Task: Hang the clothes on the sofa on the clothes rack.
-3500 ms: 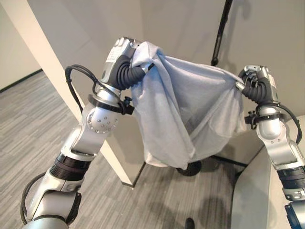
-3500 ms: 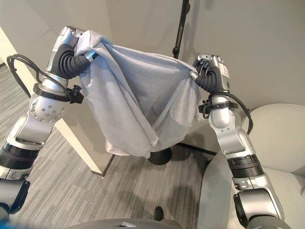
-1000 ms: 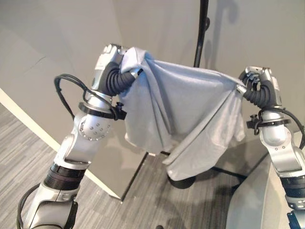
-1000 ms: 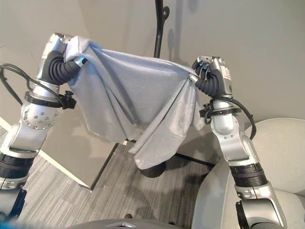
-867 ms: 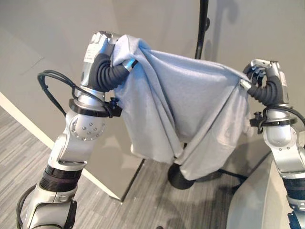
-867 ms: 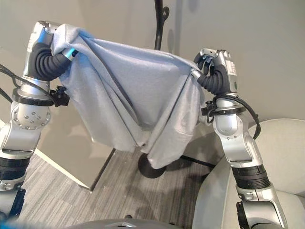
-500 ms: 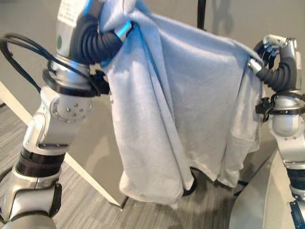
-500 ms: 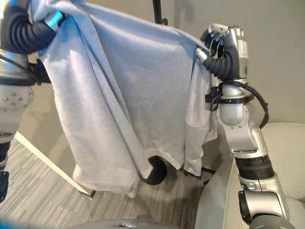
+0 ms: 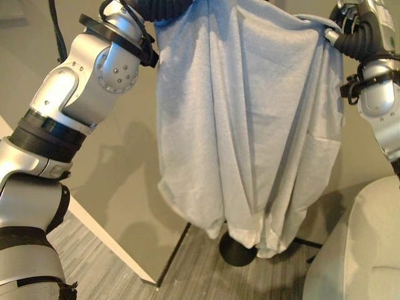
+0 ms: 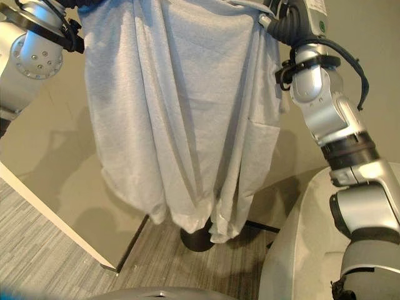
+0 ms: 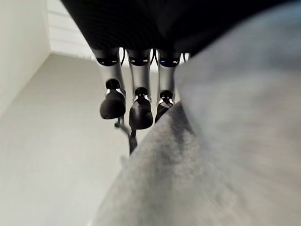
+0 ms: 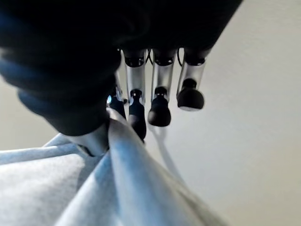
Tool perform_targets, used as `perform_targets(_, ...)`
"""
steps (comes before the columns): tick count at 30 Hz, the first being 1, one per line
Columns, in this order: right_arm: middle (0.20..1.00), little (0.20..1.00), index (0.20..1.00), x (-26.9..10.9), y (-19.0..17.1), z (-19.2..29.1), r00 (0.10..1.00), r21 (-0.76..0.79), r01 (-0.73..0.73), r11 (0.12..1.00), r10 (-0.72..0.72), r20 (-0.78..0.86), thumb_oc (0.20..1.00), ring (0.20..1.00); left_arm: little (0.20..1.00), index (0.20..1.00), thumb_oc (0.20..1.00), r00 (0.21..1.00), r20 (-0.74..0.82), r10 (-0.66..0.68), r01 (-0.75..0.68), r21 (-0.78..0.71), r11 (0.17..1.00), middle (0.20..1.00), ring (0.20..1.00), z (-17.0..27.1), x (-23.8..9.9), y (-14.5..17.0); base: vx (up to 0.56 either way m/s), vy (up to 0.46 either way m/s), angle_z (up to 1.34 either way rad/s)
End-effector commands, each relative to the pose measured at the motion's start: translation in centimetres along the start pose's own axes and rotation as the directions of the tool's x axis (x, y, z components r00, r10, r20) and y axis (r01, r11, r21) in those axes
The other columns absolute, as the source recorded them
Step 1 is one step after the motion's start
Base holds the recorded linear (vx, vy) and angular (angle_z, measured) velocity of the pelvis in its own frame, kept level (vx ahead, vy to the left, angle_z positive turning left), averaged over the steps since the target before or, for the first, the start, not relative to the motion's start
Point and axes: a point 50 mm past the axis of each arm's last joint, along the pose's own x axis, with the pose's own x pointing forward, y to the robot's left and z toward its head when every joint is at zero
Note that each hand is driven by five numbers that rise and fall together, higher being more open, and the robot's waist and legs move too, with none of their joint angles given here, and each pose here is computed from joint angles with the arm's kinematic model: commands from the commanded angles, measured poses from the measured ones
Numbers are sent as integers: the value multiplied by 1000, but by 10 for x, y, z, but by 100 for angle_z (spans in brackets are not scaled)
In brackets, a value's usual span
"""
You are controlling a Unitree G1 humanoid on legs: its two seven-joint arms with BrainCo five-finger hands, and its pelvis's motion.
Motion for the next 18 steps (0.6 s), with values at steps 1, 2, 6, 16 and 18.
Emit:
perform_targets(1,200,200,200,23,-29,10,996,54,88,995,-88,5,200,200,200,200,200,986,-132,105,-101,39,994,200,200,-24,14,21,-14,3,-4)
perform_targets(2,200,200,200,25,-21,8,998,61,59,996,-58,-16,200,200,200,200,200,985,-154,75,-69,42,997,200,200,-28,13,14,-13,4,-5)
perform_targets(6,200,200,200,30,-4,0,996,86,-7,996,15,-86,200,200,200,200,200,969,-248,-17,28,42,999,200,200,-45,2,-12,-25,8,-3)
perform_targets(16,200,200,200,-2,36,-36,960,108,-135,985,157,-231,200,200,200,200,200,898,-398,-186,194,-20,981,200,200,-65,-49,-63,-7,2,0)
perform_targets(18,200,200,200,-8,44,-38,954,100,-163,982,183,-239,200,200,200,200,200,887,-411,-210,215,-35,976,200,200,-65,-55,-71,0,0,0)
